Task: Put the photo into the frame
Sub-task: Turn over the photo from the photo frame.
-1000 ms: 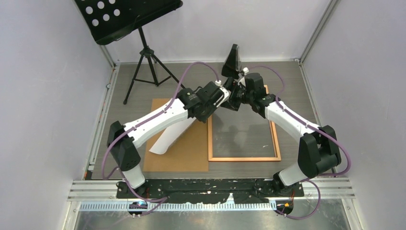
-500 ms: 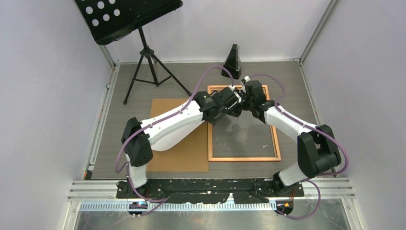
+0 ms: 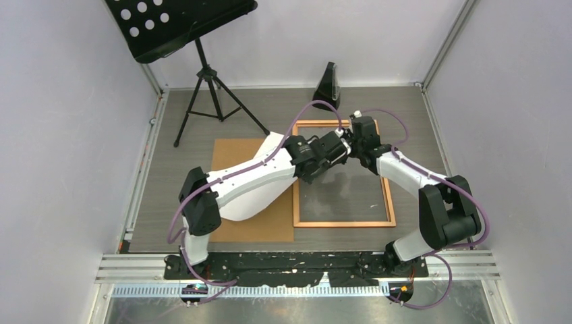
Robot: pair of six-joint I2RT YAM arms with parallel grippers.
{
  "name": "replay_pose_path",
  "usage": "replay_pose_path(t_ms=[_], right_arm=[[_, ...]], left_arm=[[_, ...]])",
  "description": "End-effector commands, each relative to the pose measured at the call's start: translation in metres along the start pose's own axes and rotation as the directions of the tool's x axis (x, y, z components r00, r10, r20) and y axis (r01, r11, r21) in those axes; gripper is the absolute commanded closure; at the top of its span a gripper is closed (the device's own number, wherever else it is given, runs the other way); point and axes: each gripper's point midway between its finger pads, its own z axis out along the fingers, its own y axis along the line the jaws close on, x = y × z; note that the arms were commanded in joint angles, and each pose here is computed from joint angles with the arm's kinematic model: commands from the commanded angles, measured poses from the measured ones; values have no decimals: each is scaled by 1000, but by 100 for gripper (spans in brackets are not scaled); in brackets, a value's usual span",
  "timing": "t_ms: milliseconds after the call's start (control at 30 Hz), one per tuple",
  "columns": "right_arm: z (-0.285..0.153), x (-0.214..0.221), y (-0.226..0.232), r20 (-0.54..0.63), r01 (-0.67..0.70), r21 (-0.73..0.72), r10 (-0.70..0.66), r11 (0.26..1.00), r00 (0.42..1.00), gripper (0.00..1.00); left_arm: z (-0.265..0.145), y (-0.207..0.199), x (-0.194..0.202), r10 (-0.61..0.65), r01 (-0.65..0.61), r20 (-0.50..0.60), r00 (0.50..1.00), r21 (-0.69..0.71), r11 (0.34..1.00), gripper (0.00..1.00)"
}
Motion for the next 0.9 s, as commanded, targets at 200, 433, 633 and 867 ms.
replay_pose_path(t_ms=[200, 433, 633, 867], right_arm=[[-15, -33, 9, 125, 28, -26, -24, 999, 992, 94], [-29, -56, 2, 169, 68, 4, -67, 998, 983, 95], [-51, -79, -11, 200, 97, 53, -106, 994, 974, 95], [-66, -91, -26, 169, 140, 96, -154, 986, 973, 95]], left_arm=[[-31, -8, -23, 16, -18, 93, 996, 21, 1000, 48], [-69, -6, -33, 15, -28, 186, 982, 66, 997, 41], [-109, 2, -39, 13, -48, 285, 958, 114, 992, 37], [-136, 4, -41, 11, -70, 353, 936, 155, 985, 34]])
